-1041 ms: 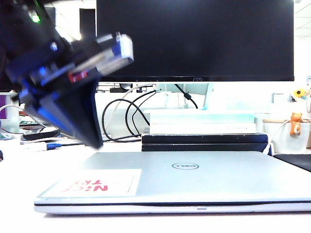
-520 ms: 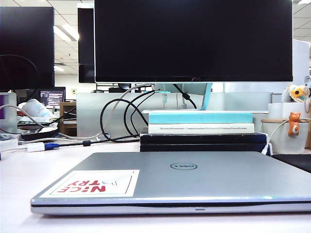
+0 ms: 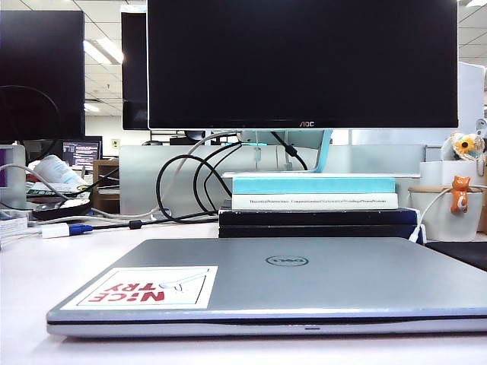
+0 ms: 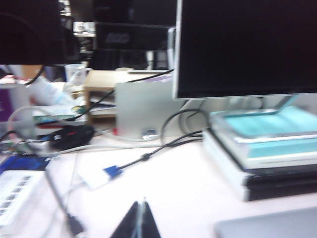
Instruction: Close the lid of the gray laptop.
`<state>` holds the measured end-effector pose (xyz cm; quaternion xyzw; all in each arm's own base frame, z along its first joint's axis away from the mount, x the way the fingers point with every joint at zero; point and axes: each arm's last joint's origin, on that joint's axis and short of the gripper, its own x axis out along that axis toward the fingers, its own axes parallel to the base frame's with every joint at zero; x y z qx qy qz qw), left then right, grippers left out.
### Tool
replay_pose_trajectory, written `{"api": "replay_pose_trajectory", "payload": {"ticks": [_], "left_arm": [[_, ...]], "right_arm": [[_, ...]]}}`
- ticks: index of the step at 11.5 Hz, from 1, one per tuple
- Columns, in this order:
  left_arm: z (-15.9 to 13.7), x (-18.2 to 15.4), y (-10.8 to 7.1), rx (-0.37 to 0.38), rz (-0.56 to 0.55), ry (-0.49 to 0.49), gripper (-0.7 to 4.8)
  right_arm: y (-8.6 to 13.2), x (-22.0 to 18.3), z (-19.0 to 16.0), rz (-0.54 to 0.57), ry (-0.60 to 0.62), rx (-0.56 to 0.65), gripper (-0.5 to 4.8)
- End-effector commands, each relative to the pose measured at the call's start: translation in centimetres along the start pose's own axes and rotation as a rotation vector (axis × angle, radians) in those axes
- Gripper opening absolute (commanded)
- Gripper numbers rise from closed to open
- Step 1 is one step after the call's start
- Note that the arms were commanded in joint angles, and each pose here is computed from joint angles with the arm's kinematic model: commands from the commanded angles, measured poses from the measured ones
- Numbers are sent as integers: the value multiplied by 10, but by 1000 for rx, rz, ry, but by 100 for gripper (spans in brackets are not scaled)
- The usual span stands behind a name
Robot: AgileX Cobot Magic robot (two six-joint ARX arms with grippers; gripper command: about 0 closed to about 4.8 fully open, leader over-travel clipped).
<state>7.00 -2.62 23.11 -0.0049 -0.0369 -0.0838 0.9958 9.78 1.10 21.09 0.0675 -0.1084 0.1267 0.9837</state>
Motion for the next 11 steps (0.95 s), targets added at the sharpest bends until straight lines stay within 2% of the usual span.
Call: {"api": "replay_pose_trajectory", "payload": {"ticks": [1,3,4,5,7,8,9,10,11], "left_arm": [[-11,6,-1,23,36,-65,-5],[-40,12,-3,68,65,-4,-6],[-48,17,4,43,39,-33,-6],[-54,18,20,9,69,-24,-5],[-56,17,32,3,123,-13,-5],[-56,17,32,6,129,-8,-5],[-56,17,33,5,147,-6,-5],[-57,17,33,5,146,-5,-5],[-57,17,33,5,146,-5,-5]], "right_arm": [[-6,-7,-21,-134,-7,16,-1],[-7,-8,-34,-144,122,24,-1],[-7,-8,-35,-131,134,-8,-1],[-7,-8,-35,-113,137,-29,-1],[-8,-9,-40,-130,189,-82,-1],[-10,-11,-45,-198,235,-83,-1],[-14,-13,-49,-320,281,-96,-1],[-16,-16,-57,-378,369,-97,-1],[-16,-16,-56,-375,352,-97,-1]]}}
